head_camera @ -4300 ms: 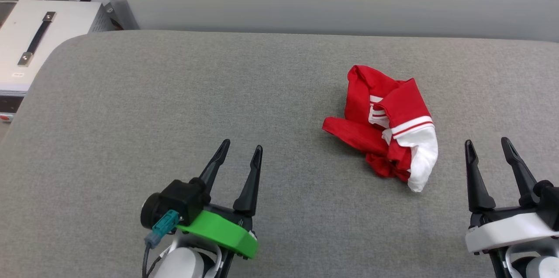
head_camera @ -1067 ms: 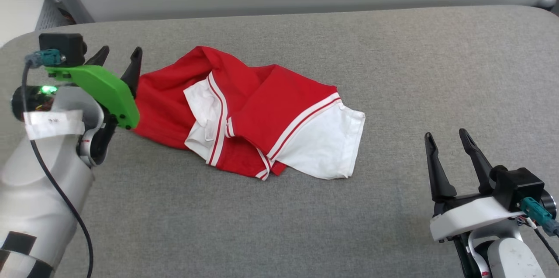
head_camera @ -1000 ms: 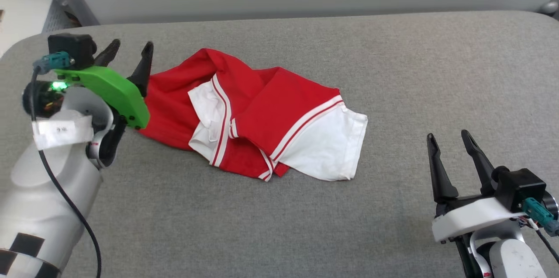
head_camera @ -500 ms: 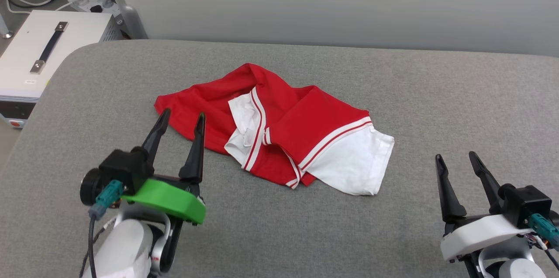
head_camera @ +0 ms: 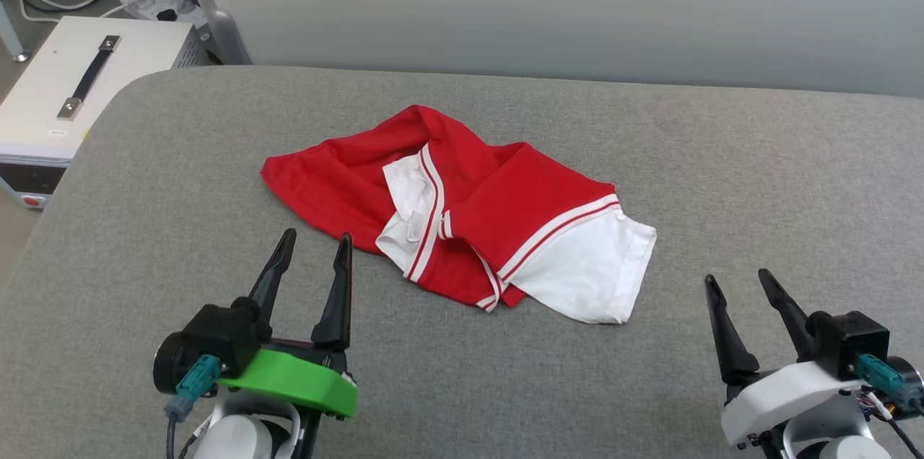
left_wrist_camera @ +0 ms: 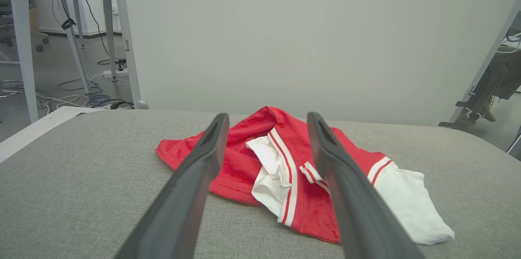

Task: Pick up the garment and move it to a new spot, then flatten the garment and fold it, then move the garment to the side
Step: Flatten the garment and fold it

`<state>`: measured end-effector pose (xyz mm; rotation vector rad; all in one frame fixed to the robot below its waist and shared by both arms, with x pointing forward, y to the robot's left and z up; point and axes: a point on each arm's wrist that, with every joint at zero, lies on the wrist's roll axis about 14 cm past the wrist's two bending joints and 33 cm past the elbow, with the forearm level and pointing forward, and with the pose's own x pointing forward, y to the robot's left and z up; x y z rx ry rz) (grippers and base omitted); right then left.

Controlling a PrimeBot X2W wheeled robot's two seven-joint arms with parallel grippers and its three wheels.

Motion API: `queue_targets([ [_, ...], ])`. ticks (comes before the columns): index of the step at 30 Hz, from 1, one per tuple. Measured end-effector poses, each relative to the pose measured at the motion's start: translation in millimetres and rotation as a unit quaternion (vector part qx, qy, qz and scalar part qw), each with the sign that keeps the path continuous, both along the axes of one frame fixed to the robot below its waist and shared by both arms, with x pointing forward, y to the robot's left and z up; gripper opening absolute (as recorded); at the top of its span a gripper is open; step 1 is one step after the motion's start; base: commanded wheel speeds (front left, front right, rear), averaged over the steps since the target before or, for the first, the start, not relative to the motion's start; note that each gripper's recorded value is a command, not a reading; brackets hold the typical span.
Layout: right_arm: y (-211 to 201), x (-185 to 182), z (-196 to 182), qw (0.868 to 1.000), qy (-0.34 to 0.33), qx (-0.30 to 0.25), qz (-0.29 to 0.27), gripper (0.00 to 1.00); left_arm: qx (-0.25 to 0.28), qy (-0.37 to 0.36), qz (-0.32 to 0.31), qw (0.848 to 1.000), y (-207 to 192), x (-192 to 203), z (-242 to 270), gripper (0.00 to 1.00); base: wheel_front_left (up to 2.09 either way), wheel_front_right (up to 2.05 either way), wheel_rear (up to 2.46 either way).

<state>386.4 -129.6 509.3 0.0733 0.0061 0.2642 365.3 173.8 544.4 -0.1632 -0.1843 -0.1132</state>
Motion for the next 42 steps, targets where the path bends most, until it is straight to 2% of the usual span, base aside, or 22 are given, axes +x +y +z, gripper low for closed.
queue_targets([
  [5,15.4,-2.5,-26.8,0.996,0.065,-0.048,0.048,1.0,0.002,0.013,0.005,1.0,1.9,2.1,-9.3,1.0,0.0,0.0,0.0],
  [9,32.7,-0.6,-44.4,0.983,0.12,-0.095,0.103,1.0,0.003,0.022,0.009,1.0,4.1,3.8,-15.8,1.0,0.0,0.0,0.0],
  [12,45.1,4.2,-52.0,0.969,0.156,-0.129,0.145,1.0,-0.002,0.023,0.013,1.0,5.6,5.9,-16.9,1.0,0.0,0.0,0.0],
  [21,80.3,6.2,-86.8,0.897,0.289,-0.216,0.255,1.0,0.004,0.024,0.047,0.999,23.1,5.3,-16.6,1.0,0.0,0.0,0.0],
  [25,87.1,16.6,-96.4,0.874,0.307,-0.256,0.275,1.0,0.009,0.029,0.067,0.997,34.7,2.0,-18.9,1.0,0.0,0.0,0.0],
  [27,90.0,17.4,-105.7,0.866,0.33,-0.252,0.28,1.0,0.01,0.031,0.077,0.997,40.5,0.4,-19.7,1.0,0.0,0.0,0.0],
  [30,94.0,12.8,-123.1,0.844,0.365,-0.262,0.291,1.0,0.011,0.039,0.089,0.995,47.5,-3.2,-24.0,1.0,0.0,0.0,0.0],
  [35,99.9,18.1,-133.4,0.824,0.395,-0.273,0.301,1.0,0.013,0.048,0.107,0.993,58.1,-8.5,-28.3,1.0,0.0,0.0,0.0],
  [36,99.6,16.8,-136.4,0.819,0.403,-0.275,0.303,0.89,0.014,0.049,0.109,0.993,59.2,-9.1,-28.9,1.0,0.0,0.0,0.0],
  [37,98.1,16.4,-139.4,0.814,0.411,-0.277,0.303,0.35,0.015,0.048,0.111,0.993,60.6,-9.4,-27.9,1.0,0.0,0.0,0.0],
  [38,97.4,16.6,-141.1,0.81,0.414,-0.282,0.305,0.0,0.015,0.045,0.115,0.992,62.7,-9.5,-25.7,1.0,0.0,0.0,0.0],
  [42,96.2,14.3,-143.1,0.804,0.422,-0.285,0.309,0.0,0.013,0.043,0.12,0.992,66.2,-9.4,-24.5,1.0,0.0,0.0,0.0],
])
